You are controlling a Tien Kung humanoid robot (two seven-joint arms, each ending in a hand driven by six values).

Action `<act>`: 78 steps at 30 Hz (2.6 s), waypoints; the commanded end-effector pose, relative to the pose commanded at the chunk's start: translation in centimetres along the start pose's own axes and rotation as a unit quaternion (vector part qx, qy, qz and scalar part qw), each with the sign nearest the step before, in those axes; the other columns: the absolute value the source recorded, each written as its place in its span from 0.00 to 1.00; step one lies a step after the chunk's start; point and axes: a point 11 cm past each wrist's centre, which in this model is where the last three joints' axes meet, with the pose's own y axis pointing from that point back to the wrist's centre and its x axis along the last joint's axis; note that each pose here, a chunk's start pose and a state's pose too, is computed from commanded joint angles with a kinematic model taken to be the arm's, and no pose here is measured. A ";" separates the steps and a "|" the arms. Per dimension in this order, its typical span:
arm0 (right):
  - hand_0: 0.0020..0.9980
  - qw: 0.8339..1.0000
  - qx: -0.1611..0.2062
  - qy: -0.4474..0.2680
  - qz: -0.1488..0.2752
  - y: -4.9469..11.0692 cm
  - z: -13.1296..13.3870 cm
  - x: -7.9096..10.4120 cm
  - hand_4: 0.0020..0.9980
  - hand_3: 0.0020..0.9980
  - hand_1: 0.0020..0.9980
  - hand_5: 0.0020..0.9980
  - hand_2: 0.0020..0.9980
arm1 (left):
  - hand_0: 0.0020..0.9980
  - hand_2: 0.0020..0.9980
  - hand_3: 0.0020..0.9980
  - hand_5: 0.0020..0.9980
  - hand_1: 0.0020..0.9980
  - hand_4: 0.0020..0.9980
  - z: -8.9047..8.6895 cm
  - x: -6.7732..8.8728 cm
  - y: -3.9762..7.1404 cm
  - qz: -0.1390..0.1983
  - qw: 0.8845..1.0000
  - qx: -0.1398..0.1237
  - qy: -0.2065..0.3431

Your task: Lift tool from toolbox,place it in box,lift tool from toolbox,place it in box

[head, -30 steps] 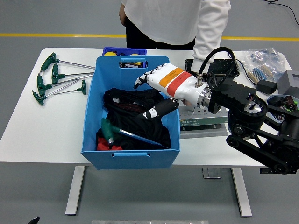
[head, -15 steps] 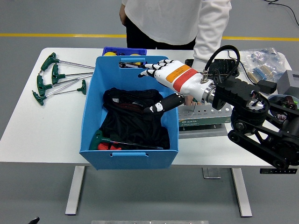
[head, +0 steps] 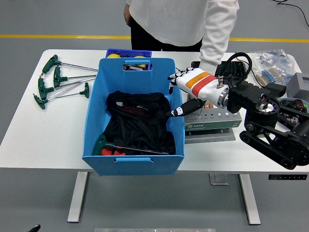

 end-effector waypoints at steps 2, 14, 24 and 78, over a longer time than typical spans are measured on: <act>0.86 1.000 -0.007 -0.001 -0.006 0.0 0.5 -0.3 1.00 0.50 0.66 0.79 0.64 | 0.72 0.75 0.64 0.52 0.72 0.63 0.0 0.0 0.0 0.000 1.000 0.000 0.000; 0.85 0.998 -0.044 -0.003 -0.034 0.2 3.0 -1.6 1.00 0.44 0.61 0.79 0.56 | 0.72 0.75 0.64 0.52 0.72 0.63 0.1 0.0 0.0 -0.001 1.000 -0.001 0.002; 0.83 0.997 -0.054 -0.003 -0.049 0.3 3.6 -2.2 1.00 0.37 0.56 0.79 0.49 | 0.72 0.75 0.64 0.52 0.72 0.63 0.2 -0.1 0.0 -0.002 1.000 -0.002 0.004; 0.57 0.992 -0.062 0.060 -0.096 0.4 5.2 -4.1 1.00 0.20 0.29 0.82 0.26 | 0.72 0.75 0.64 0.52 0.72 0.63 0.1 -0.2 0.0 -0.001 1.000 -0.001 0.007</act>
